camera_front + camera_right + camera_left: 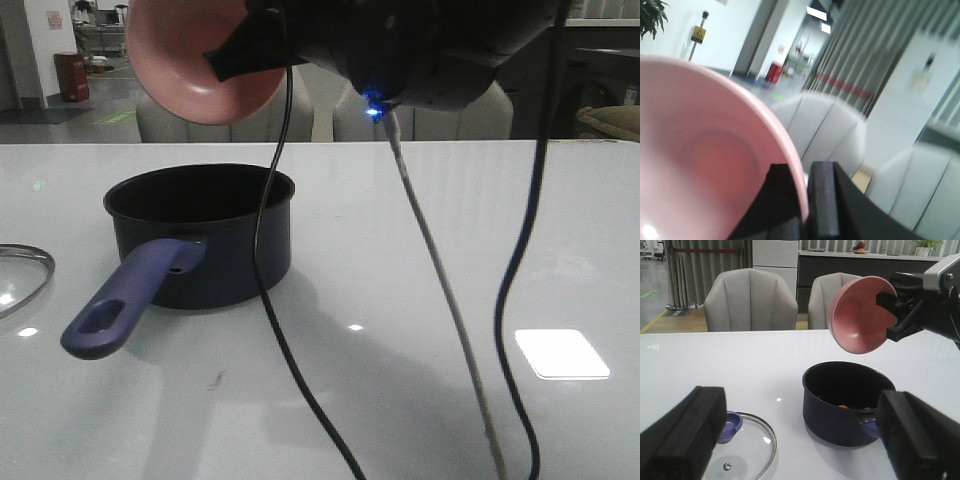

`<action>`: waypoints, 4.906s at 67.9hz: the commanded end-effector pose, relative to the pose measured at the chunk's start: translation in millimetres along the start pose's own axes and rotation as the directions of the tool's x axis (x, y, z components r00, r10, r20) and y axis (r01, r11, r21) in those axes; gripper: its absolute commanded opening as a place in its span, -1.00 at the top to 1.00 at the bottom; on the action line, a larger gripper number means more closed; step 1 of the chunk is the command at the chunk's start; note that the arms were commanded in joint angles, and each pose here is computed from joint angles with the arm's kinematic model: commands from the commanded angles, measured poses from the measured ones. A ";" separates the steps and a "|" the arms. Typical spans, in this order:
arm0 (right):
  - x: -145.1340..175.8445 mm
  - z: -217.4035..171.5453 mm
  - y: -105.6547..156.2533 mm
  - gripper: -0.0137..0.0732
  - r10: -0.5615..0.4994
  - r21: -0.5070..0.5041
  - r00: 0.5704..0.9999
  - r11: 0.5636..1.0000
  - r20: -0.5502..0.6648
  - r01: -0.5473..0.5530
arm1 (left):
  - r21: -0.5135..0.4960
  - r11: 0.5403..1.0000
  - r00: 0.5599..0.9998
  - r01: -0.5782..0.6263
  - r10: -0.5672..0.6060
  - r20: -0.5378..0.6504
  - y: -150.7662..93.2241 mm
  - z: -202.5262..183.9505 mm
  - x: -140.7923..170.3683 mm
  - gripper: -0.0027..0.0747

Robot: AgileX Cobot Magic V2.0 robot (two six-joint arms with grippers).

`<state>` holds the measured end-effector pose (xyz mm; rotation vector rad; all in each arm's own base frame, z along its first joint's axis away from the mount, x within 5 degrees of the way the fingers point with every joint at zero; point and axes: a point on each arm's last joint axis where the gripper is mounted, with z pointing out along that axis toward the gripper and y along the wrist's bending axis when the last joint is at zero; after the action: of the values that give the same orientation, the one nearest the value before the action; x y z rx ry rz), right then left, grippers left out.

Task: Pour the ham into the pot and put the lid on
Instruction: 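Tilt the bowl with the right gripper to pour ham into the saucepan, then carry the empty bowl back and set it on the table, then move the left gripper over the lid and grasp the purple knob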

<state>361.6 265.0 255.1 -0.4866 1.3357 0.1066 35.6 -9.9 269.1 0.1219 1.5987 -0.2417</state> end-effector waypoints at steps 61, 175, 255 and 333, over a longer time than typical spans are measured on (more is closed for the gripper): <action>-51.5 -69.2 -143.7 0.37 0.187 -0.078 0.713 0.944 -0.676 -0.321 | 0.011 1.000 0.995 0.002 -0.003 0.097 -1.1 -2.2 -16.0 -0.71; -70.7 -103.3 -204.0 -0.38 0.309 0.193 0.647 0.950 -0.697 -0.247 | 0.011 1.000 0.995 0.002 -0.003 0.097 -1.1 -2.2 -16.0 -0.71; -43.3 -368.8 -125.7 -0.38 0.289 0.189 0.949 0.946 -0.127 -0.263 | 0.011 1.000 0.995 0.002 -0.003 0.102 -1.2 -2.2 -16.5 -0.71; -27.1 -369.3 -121.2 0.34 0.296 0.189 0.938 0.946 -0.181 -0.263 | -0.057 0.998 0.976 -0.018 0.005 -0.220 1.6 66.3 -59.5 -0.83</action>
<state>61.9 15.6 244.1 -0.1788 1.6927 0.1928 74.6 -16.8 302.3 0.1539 1.8261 -0.1897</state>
